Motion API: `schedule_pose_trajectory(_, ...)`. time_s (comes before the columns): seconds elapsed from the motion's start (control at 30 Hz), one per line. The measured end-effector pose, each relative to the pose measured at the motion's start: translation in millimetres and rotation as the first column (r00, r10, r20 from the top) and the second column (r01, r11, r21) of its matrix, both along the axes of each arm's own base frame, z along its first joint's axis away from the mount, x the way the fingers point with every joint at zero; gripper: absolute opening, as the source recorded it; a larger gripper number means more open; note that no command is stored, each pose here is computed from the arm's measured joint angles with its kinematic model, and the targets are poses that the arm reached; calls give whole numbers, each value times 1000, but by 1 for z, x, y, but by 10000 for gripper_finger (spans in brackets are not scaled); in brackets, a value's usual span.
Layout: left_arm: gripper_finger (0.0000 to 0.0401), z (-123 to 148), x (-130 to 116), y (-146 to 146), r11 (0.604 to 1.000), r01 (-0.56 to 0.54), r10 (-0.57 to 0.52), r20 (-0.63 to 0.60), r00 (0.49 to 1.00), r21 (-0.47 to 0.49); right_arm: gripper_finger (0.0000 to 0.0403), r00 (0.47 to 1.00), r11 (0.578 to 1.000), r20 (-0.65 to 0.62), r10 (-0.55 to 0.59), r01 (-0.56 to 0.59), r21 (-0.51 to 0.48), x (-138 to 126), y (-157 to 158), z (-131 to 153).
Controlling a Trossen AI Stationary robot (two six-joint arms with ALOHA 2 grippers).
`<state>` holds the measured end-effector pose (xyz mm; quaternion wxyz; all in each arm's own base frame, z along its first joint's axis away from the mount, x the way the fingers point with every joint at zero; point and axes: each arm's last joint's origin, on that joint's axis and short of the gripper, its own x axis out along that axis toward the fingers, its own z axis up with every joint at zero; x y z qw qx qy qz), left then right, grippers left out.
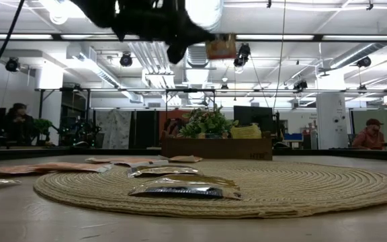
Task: Pick & Place Tea
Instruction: Put the orange tea bag into the middle section of the wooden organizer
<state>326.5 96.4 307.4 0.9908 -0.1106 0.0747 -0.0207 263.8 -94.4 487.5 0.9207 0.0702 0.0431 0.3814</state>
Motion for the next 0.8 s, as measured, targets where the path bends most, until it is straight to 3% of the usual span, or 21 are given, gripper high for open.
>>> schedule_pose_trajectory(0.23,0,-40,-17,21,996,-84,84,-15,996,-34,127,1000,1000,-6,0,0,6,0,0,0)
schedule_pose_trajectory(0.43,0,-55,-28,40,994,-107,107,-31,994,-14,127,1000,1000,-7,0,0,5,0,0,-1)
schedule_pose_trajectory(0.8,0,-88,-12,58,996,-64,59,-86,995,-55,122,1000,1000,-8,-1,1,6,1,0,-1)
